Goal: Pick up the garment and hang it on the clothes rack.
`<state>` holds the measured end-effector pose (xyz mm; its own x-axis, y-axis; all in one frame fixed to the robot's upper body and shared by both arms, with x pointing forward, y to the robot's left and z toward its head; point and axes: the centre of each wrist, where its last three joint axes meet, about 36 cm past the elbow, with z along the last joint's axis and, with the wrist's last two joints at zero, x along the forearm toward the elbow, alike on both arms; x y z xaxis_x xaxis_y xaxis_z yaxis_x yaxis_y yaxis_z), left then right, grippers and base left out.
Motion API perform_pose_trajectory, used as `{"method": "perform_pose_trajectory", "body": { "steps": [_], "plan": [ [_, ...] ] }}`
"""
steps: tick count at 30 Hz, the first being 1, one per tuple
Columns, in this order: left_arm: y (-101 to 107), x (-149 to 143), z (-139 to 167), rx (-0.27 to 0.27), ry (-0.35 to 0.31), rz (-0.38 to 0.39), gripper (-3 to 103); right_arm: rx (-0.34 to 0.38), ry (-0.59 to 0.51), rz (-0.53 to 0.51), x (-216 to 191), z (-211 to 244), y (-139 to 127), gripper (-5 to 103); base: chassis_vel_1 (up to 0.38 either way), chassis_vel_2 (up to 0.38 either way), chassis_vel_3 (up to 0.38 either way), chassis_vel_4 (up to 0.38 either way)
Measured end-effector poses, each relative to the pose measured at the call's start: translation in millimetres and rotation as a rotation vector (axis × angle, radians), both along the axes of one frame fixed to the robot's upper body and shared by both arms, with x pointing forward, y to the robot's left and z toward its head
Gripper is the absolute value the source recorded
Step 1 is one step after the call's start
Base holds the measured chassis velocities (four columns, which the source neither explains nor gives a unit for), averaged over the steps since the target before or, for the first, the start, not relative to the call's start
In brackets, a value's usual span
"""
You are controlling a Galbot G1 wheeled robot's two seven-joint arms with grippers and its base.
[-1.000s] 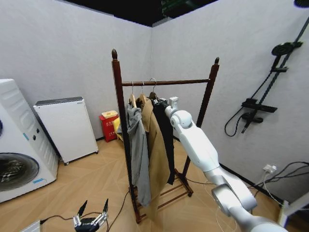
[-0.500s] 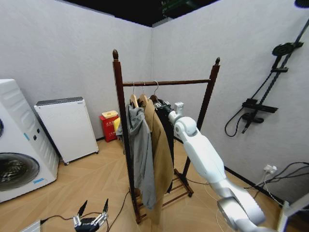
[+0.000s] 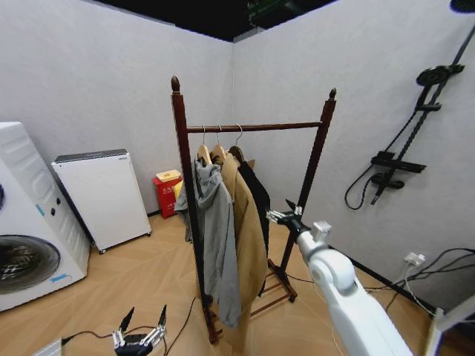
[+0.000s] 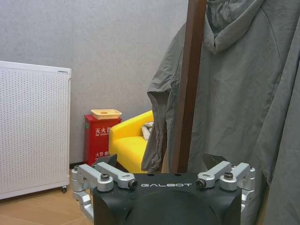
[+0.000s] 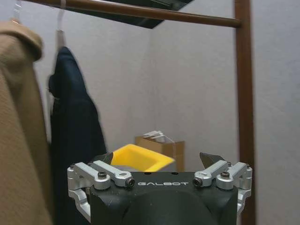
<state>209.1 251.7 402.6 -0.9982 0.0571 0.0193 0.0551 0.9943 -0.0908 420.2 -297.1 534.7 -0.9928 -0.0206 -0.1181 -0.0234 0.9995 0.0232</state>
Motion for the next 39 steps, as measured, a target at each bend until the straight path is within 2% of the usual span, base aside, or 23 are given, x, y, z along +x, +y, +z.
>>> {"method": "perform_pose_trajectory", "body": {
  "steps": [4,8,15,39],
  "plan": [
    [0.0,0.0,0.0,0.0,0.0,0.0,100,-0.001,0.003,-0.107,-28.7,-19.6,-15.9,100,0.0,0.0,0.0,0.0],
    [0.0,0.0,0.0,0.0,0.0,0.0,100,-0.02,0.01,-0.16,-48.3,-29.1,-26.7,100,0.0,0.0,0.0,0.0],
    [0.0,0.0,0.0,0.0,0.0,0.0,100,-0.061,0.001,-0.219,-57.0,-42.3,-38.5,100,0.0,0.0,0.0,0.0],
    [0.0,0.0,0.0,0.0,0.0,0.0,100,-0.084,0.005,-0.224,-55.0,-53.1,-33.6,100,-0.078,-0.089,-0.088,-0.076]
  ]
}}
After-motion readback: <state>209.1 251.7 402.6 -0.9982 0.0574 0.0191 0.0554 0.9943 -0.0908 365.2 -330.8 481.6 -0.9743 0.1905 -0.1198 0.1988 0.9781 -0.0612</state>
